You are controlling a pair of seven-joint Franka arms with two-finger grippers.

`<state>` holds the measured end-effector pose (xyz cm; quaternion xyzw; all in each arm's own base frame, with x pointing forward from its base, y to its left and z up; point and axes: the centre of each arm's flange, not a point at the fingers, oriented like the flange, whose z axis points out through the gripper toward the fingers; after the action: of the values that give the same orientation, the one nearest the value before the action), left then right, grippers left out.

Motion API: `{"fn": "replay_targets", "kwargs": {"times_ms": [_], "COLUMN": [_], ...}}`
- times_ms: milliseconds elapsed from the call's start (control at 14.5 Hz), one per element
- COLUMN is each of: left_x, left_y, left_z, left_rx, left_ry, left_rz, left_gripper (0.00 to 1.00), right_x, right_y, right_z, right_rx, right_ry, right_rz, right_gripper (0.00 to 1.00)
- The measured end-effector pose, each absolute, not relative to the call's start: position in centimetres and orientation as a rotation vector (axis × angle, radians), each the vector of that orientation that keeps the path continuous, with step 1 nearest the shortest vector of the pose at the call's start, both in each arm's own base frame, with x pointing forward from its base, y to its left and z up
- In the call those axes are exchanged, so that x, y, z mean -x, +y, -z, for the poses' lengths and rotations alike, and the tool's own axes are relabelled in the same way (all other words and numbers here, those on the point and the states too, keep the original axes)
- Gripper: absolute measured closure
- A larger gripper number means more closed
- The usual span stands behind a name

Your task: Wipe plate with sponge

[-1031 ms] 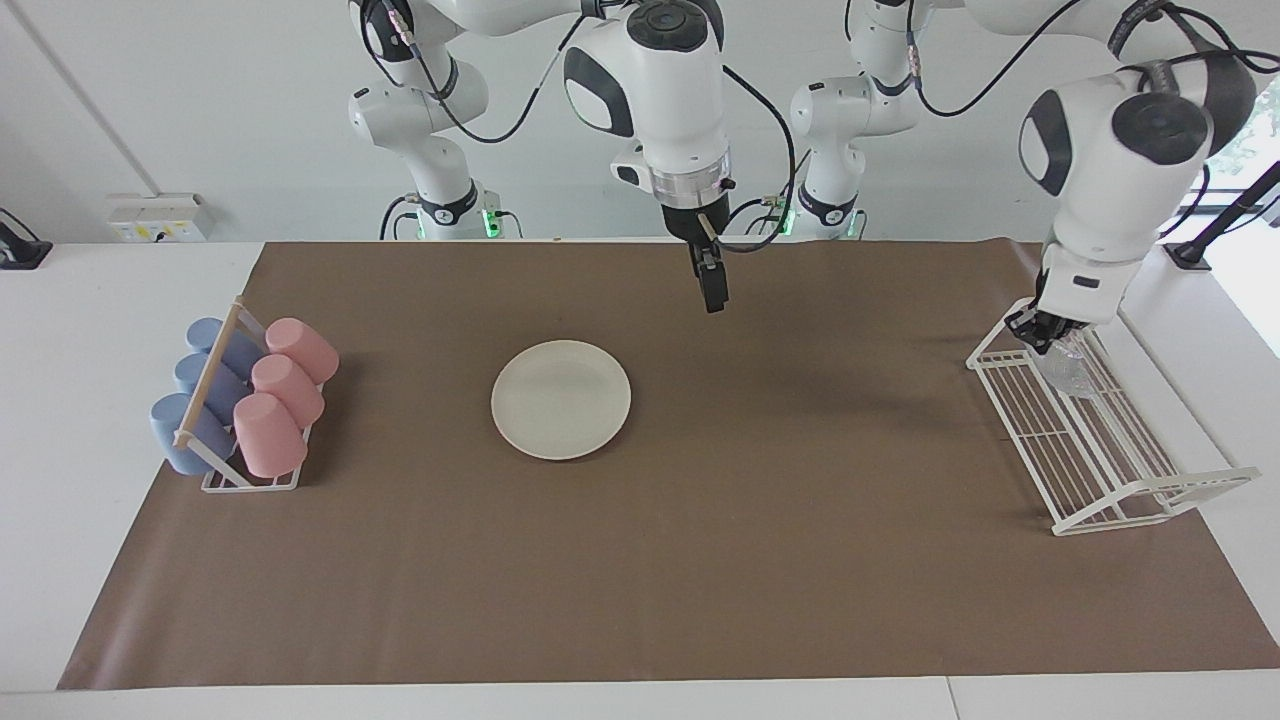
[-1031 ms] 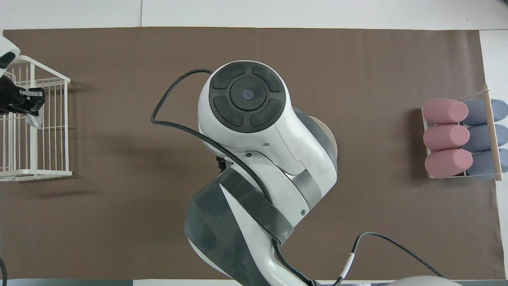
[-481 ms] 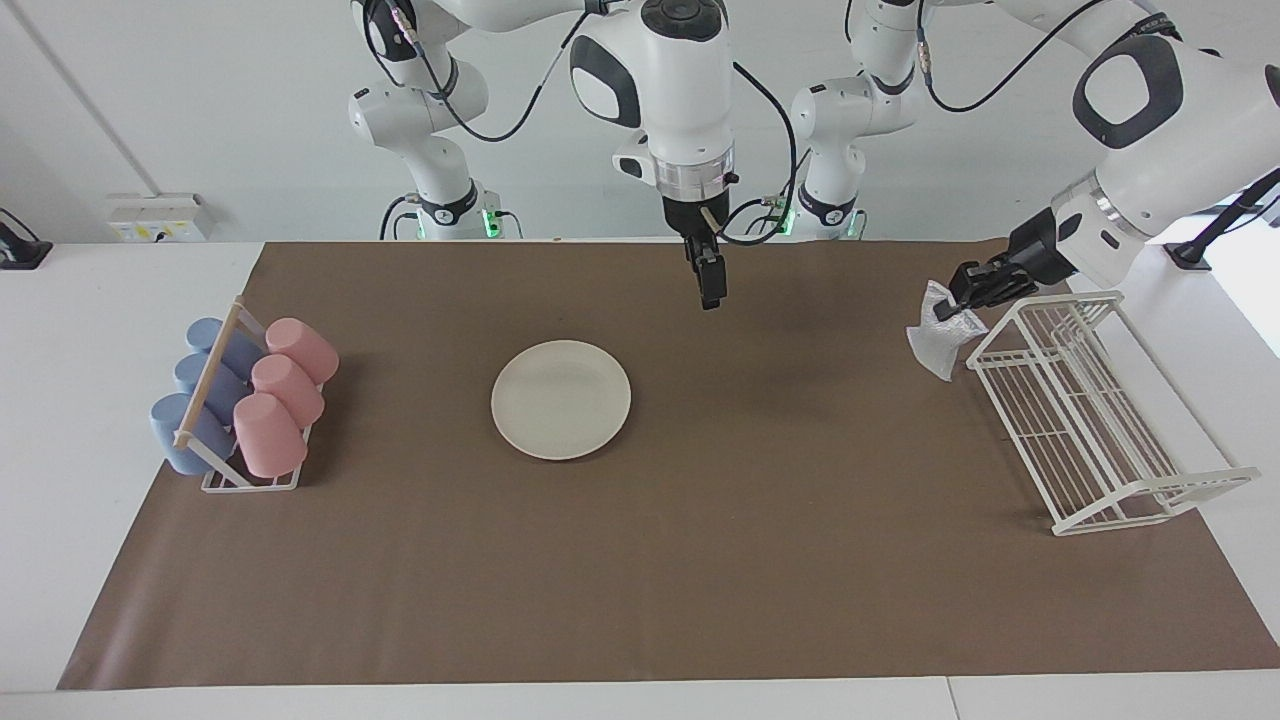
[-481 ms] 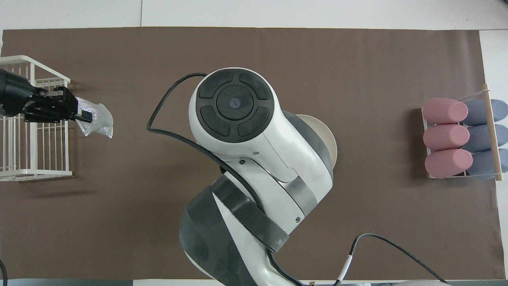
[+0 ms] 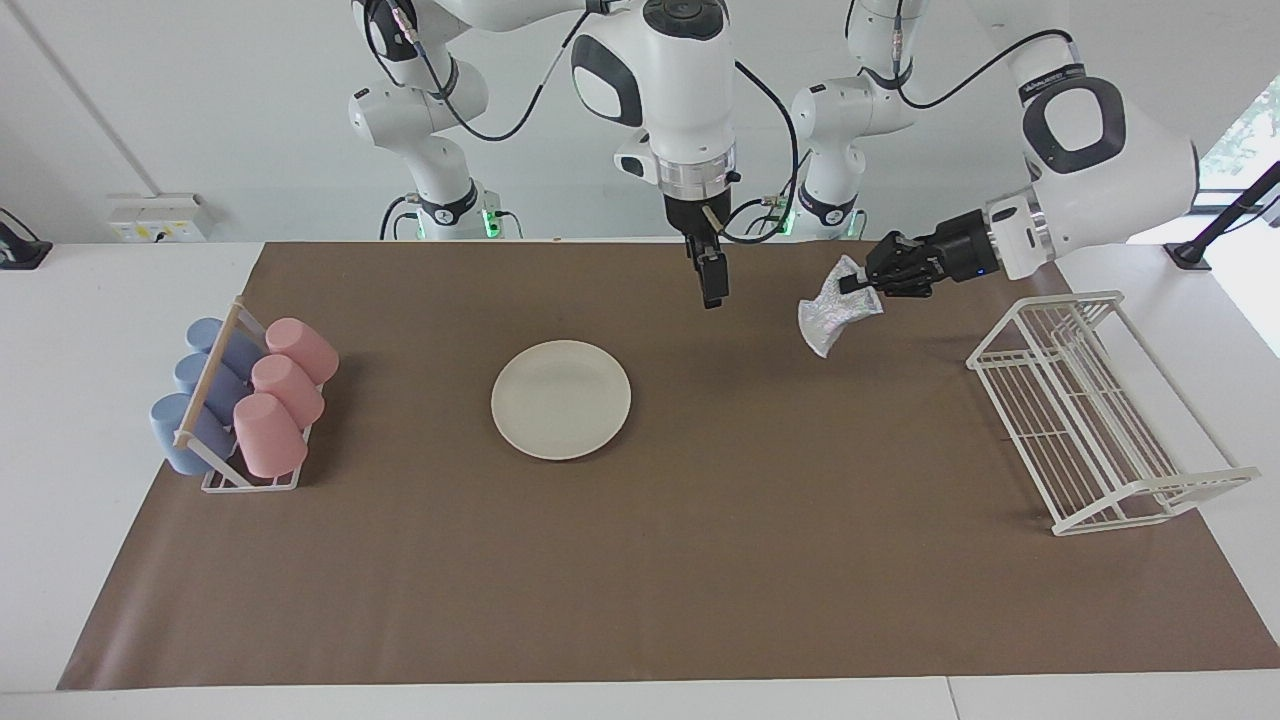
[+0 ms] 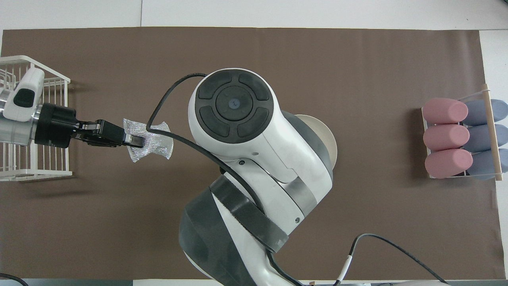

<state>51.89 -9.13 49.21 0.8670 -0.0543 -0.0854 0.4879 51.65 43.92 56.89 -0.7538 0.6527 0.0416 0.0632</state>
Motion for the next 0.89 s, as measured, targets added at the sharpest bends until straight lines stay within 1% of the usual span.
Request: {"fn": "replay_targets", "kwargs": {"times_ms": [275, 619, 894], "left_x": [-50.3, -48.8, -48.8], "left_y": [-12.2, -16.7, -17.0], "left_z": [-46.1, -45.4, -45.5], "left_rx": [-1.876, -1.758, -1.746], "left_ry": [-0.178, -0.193, -0.187], "left_rz": [0.151, 0.172, 0.168], "left_gripper": [0.94, 0.94, 0.94], "right_x": [-51.8, -51.1, -50.9], "right_y": [44.3, 45.6, 45.9], "right_z": [-57.3, -57.2, -55.9], "right_rx": [2.25, 2.22, 2.208], "right_ry": [1.947, 1.942, 1.93], "right_rz": [-0.124, -0.132, -0.126], "right_gripper": [0.0, 0.0, 0.0]}}
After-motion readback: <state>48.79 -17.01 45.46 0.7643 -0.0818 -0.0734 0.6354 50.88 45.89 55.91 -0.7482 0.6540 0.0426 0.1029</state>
